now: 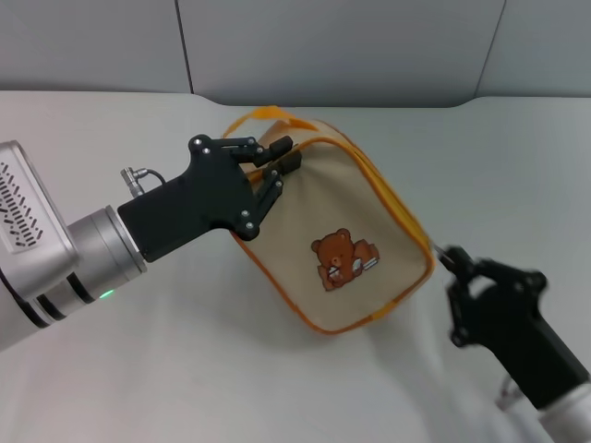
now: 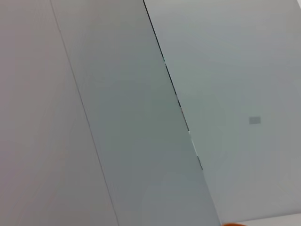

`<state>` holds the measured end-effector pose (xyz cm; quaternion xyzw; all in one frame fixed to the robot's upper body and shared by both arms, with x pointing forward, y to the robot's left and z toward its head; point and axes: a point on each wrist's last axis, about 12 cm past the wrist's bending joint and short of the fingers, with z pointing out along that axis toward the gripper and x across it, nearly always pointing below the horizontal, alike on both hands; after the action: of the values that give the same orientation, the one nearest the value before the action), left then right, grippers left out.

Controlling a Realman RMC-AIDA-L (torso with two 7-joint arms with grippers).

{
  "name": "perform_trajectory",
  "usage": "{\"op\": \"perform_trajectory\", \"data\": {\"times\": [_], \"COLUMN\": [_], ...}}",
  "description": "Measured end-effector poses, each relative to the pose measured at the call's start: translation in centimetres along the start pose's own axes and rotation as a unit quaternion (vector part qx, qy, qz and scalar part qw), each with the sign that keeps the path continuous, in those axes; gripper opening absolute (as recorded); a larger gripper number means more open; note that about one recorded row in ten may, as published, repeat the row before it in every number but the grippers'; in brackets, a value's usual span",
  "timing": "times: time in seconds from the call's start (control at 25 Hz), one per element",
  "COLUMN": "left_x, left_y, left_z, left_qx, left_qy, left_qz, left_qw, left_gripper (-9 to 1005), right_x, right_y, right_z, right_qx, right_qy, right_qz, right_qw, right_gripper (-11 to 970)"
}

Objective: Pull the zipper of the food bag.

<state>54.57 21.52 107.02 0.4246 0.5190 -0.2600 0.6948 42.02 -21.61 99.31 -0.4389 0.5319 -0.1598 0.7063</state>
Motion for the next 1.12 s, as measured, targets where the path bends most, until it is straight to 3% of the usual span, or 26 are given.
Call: {"op": "perform_trajectory", "data": {"times": [0.08, 0.32, 0.64, 0.8, 0.84, 0.88, 1.04, 1.08, 1.12], "left_x": [0.0, 0.3, 1.0, 0.9, 0.9, 1.0, 1.1, 1.1, 1.1], "left_y": [0.0, -0.3, -2.2, -3.8, -3.8, -4.0, -3.7, -3.5, -3.5], "left_z": [0.0, -0.6, -3.5, -6.1, -6.1, -7.2, -8.9, -9.7, -9.7], "left_qx": [-0.001, -0.009, -0.052, -0.103, -0.103, -0.116, -0.107, -0.065, -0.065], "left_qy": [0.000, 0.007, 0.004, -0.019, -0.019, -0.018, -0.004, 0.018, 0.018], "left_qz": [0.001, 0.000, -0.013, -0.023, -0.023, -0.044, -0.091, -0.129, -0.129], "left_qw": [1.000, 1.000, 0.999, 0.994, 0.994, 0.992, 0.990, 0.989, 0.989], "left_gripper": [99, 75, 2, 40, 57, 74, 142, 160, 177], "right_x": [0.7, 0.3, -0.4, 0.9, 0.9, 1.4, 3.1, 3.5, 3.5], "right_y": [0.2, -0.2, -2.2, -4.9, -4.9, -5.6, -8.3, -9.4, -9.4], "right_z": [-1.1, -1.4, -1.2, -0.8, -0.8, -0.6, 0.3, 0.8, 0.8], "right_qx": [-0.005, 0.014, 0.077, 0.077, 0.077, 0.063, -0.044, -0.118, -0.118], "right_qy": [0.019, 0.006, -0.050, -0.114, -0.114, -0.126, -0.149, -0.146, -0.146], "right_qz": [-0.006, 0.007, 0.120, 0.284, 0.284, 0.319, 0.437, 0.468, 0.468], "right_qw": [1.000, 1.000, 0.989, 0.949, 0.949, 0.937, 0.886, 0.864, 0.864], "right_gripper": [28, 60, 103, 232, 274, 315, 480, 521, 558]}}
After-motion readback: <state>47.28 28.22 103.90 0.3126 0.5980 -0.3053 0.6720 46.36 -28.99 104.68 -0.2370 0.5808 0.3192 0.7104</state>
